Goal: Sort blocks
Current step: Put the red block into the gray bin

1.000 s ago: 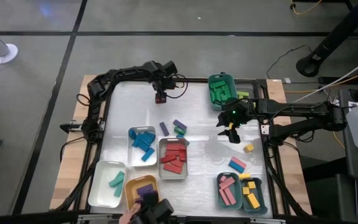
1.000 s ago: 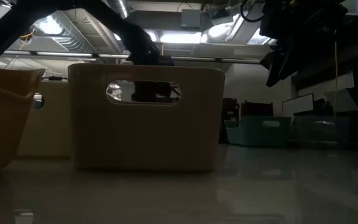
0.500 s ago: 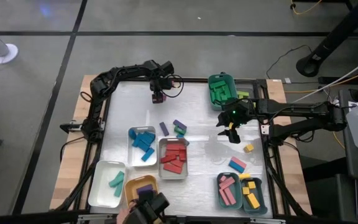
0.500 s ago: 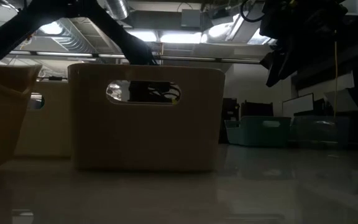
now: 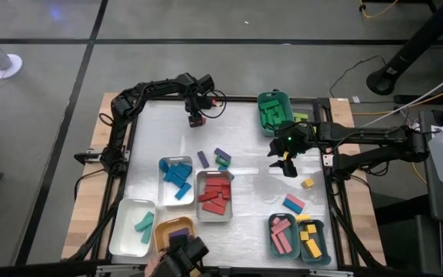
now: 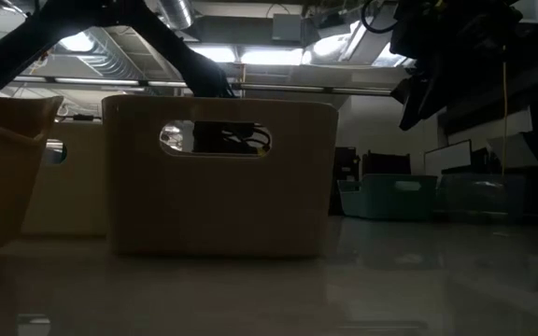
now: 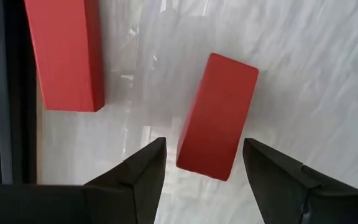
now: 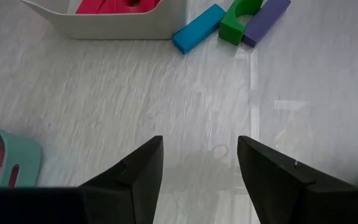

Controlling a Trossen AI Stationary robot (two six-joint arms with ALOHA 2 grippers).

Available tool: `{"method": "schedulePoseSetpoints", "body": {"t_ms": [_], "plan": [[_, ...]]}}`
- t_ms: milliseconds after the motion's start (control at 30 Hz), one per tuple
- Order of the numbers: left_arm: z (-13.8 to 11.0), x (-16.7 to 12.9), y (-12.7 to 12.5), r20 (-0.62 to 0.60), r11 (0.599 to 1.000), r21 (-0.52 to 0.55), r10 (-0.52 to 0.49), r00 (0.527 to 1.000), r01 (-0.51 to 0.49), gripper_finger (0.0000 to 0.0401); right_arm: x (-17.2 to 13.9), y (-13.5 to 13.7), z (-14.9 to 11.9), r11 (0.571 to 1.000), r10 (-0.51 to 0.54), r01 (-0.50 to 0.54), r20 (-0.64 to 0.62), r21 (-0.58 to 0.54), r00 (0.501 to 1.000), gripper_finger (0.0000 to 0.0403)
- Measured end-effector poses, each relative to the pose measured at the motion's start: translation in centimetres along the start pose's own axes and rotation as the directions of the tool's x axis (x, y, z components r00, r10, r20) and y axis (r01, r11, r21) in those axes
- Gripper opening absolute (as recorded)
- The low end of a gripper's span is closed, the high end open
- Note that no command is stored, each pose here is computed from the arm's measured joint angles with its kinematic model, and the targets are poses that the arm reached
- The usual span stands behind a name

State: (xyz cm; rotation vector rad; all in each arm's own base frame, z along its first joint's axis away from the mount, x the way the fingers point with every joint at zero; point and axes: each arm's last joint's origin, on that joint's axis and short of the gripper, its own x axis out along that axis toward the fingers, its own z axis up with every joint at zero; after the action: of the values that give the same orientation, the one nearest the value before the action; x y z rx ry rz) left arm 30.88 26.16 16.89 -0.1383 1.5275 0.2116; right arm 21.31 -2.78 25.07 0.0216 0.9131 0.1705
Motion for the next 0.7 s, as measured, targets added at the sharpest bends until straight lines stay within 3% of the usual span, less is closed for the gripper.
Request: {"method": "schedulePoseSetpoints", "body": {"t_ms": [267,700], "plan": [[0.0,1.0,-0.3,-0.026,0.997,-0.040,-0.068,0.997,0.067,0.0200,0.0,0.0,0.0,1.000,0.000,0.000,0.000,0.000,1.000,0.0207],[0.1,2.1,-0.2,-0.046,0.996,-0.002,-0.084,0.995,0.084,0.0182,0.0,0.0,0.0,1.000,0.000,0.000,0.000,0.000,1.000,0.0207]]}}
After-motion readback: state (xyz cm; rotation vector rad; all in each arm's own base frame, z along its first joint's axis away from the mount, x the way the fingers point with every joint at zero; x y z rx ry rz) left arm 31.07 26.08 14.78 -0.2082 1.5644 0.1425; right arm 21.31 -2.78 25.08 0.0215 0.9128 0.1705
